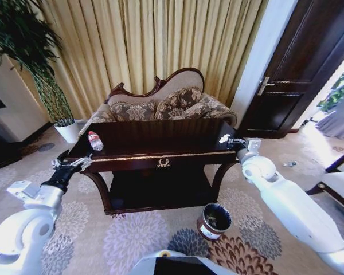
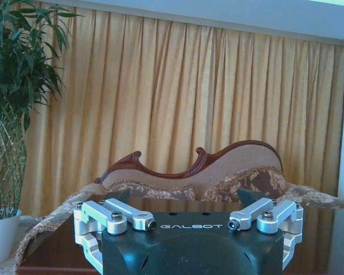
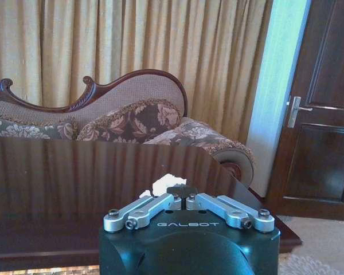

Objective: Move to the front of the table and place the trash on the table into the trash bin.

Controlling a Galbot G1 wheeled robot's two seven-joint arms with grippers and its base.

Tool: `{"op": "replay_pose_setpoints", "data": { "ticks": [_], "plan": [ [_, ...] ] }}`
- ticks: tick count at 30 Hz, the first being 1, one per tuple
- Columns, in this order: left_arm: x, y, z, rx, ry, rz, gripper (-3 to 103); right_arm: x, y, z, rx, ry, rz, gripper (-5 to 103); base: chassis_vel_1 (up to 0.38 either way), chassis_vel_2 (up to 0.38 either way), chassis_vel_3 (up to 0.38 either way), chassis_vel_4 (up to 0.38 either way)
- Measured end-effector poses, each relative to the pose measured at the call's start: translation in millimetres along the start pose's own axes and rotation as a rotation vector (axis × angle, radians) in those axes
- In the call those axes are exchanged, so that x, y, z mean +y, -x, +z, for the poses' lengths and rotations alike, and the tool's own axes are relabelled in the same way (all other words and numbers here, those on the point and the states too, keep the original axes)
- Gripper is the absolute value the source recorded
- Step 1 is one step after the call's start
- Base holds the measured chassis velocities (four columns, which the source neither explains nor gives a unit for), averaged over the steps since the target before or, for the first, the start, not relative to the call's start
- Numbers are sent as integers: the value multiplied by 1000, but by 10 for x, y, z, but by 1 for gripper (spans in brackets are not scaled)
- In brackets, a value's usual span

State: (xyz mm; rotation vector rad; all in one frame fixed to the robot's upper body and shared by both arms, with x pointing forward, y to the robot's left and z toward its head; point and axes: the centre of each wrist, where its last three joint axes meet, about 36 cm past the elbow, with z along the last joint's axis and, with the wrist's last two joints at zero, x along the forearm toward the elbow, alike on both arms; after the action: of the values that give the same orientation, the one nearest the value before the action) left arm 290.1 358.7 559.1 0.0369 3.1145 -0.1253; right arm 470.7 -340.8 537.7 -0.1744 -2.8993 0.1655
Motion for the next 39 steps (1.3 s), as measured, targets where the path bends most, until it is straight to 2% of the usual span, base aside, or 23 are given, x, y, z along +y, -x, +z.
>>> {"op": "replay_pose_setpoints", "data": {
  "ticks": [10,19,26,32,37,39],
  "plan": [
    [-10,-4,-3,-1,-1,2,100,-65,-17,74,9,3,11,0,88,-84,-98,93],
    [6,-4,17,5,0,-5,100,-6,-75,201,4,14,-23,0,93,-90,-87,88],
    [20,-14,30,8,0,-10,100,-72,-157,305,24,16,-35,0,0,0,0,0],
    [-7,-6,54,9,-4,-3,100,-208,-174,678,114,-23,28,0,0,0,0,0],
    [-10,-6,61,9,-5,-3,100,-230,-148,967,179,-34,65,0,0,0,0,0],
    [6,-1,80,9,-3,-4,100,-193,-115,1202,228,-45,76,0,0,0,0,0]
  ]
}}
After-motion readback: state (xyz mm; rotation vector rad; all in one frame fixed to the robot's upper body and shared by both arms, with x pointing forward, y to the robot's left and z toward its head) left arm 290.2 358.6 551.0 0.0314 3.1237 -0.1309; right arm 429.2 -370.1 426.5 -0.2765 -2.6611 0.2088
